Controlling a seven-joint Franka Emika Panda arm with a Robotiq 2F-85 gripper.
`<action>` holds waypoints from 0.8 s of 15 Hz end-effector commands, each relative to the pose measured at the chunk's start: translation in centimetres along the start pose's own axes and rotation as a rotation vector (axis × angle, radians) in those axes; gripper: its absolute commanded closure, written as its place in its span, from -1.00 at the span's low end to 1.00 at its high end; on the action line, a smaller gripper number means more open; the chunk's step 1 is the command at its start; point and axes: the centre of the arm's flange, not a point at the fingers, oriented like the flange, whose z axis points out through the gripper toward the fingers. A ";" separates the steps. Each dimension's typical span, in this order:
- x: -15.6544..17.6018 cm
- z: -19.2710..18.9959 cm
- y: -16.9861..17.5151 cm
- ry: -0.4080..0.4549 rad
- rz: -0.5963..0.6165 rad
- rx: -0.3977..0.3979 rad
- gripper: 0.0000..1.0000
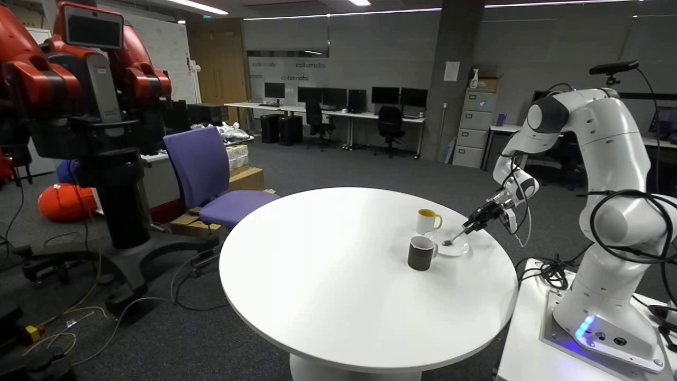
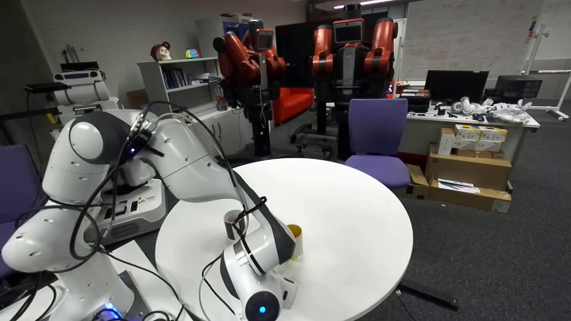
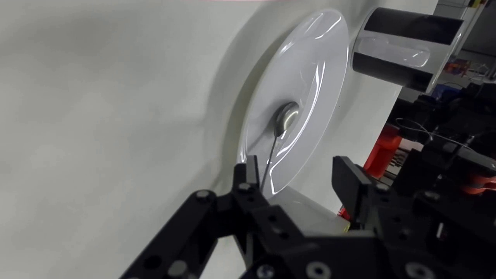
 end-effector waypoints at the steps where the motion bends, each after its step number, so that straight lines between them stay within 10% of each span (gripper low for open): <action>1: 0.8 -1.1 0.1 0.005 0.011 0.015 -0.78; 12: 0.8 -3.3 -1.2 -0.023 -0.020 -0.028 -1.00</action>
